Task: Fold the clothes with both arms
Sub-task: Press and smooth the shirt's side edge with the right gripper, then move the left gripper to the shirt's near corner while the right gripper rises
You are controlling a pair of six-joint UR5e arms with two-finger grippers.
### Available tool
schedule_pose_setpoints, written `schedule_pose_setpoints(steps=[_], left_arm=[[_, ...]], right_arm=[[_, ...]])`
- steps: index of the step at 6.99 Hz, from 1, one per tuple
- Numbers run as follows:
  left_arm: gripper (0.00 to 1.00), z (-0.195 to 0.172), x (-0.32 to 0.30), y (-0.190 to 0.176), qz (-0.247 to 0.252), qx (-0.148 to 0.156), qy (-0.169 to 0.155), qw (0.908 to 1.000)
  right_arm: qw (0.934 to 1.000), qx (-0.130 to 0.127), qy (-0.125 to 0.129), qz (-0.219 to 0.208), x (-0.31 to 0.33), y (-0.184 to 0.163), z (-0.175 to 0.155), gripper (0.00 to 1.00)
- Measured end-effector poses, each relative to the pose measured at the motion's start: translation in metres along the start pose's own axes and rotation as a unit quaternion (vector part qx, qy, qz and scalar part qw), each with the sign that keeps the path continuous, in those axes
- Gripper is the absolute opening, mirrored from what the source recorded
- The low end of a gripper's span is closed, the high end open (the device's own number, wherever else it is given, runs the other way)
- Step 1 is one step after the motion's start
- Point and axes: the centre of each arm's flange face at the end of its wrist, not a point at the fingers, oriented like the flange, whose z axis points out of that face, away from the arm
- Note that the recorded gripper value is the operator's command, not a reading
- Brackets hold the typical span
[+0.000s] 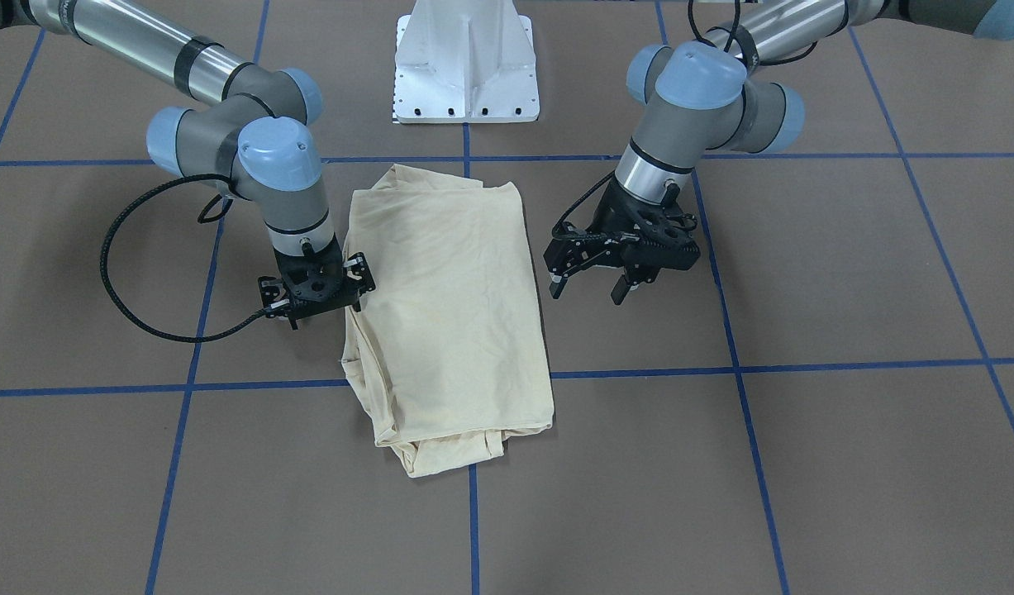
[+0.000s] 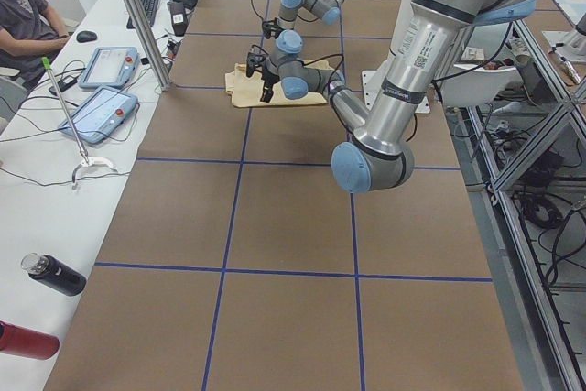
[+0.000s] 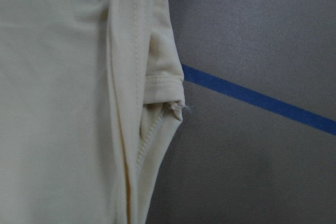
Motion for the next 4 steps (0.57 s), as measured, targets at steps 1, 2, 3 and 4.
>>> schedule_pose_setpoints(steps=[1, 2, 3, 4], left_arm=[[1.00, 0.000, 0.002, 0.000, 0.000, 0.000, 0.001, 1.0000], [1.00, -0.001, 0.003, 0.000, 0.000, 0.000, 0.002, 1.0000], [1.00, -0.001, 0.004, 0.000, 0.001, 0.000, 0.002, 1.0000], [1.00, -0.001, 0.004, 0.000, 0.001, 0.001, 0.003, 1.0000]], right_arm=[[1.0000, -0.001, 0.003, -0.002, 0.005, 0.000, 0.001, 1.00], [1.0000, 0.000, 0.007, -0.007, 0.014, -0.002, 0.002, 1.00], [0.9999, 0.001, 0.011, -0.008, 0.025, -0.006, 0.002, 1.00], [0.9999, 0.008, 0.009, -0.008, 0.028, -0.015, -0.005, 1.00]])
